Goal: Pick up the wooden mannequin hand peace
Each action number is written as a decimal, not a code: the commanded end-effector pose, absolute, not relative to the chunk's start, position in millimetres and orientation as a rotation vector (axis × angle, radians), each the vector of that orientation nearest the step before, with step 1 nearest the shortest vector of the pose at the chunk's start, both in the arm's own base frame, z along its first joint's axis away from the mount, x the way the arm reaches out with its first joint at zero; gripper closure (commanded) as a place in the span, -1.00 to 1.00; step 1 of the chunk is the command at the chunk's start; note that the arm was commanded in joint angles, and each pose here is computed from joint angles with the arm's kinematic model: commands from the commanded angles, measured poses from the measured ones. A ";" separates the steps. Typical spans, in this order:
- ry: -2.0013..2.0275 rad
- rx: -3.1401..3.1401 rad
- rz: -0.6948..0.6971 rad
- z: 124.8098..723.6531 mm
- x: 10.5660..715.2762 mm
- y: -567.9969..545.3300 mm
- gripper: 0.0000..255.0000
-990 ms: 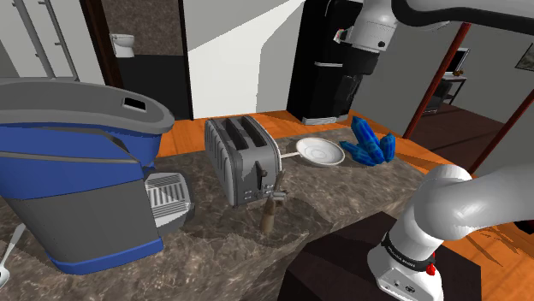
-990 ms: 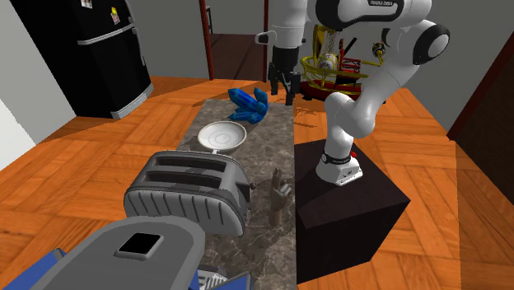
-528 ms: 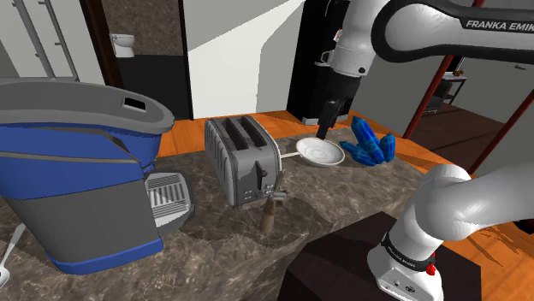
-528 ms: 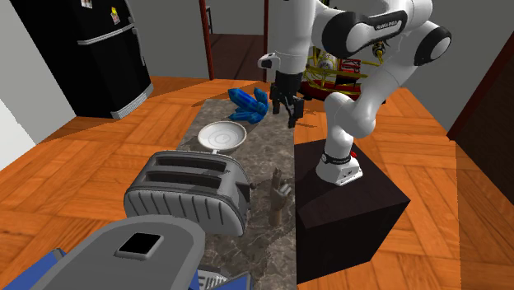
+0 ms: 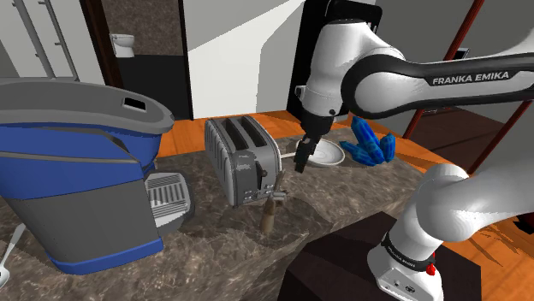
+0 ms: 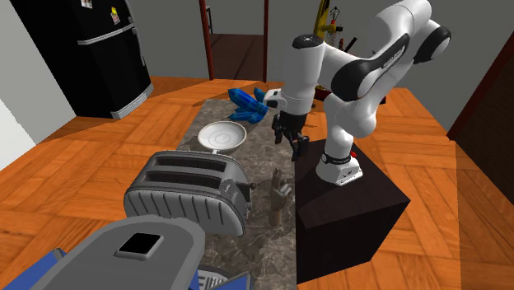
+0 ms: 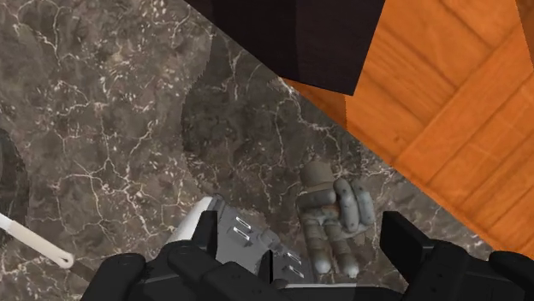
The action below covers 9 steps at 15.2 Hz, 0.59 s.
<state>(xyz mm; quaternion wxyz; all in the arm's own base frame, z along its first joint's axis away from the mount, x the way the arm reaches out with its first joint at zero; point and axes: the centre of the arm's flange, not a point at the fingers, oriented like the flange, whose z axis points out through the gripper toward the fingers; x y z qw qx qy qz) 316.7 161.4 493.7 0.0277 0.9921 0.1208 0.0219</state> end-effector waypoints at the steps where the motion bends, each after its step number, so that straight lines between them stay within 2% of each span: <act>1: 0.390 3.041 0.066 471.5 319.3 182.0 -1.00; 5: 0.422 2.995 0.058 427.6 321.9 218.3 -1.00; 9: 0.424 2.992 0.057 408.4 322.0 221.0 -1.00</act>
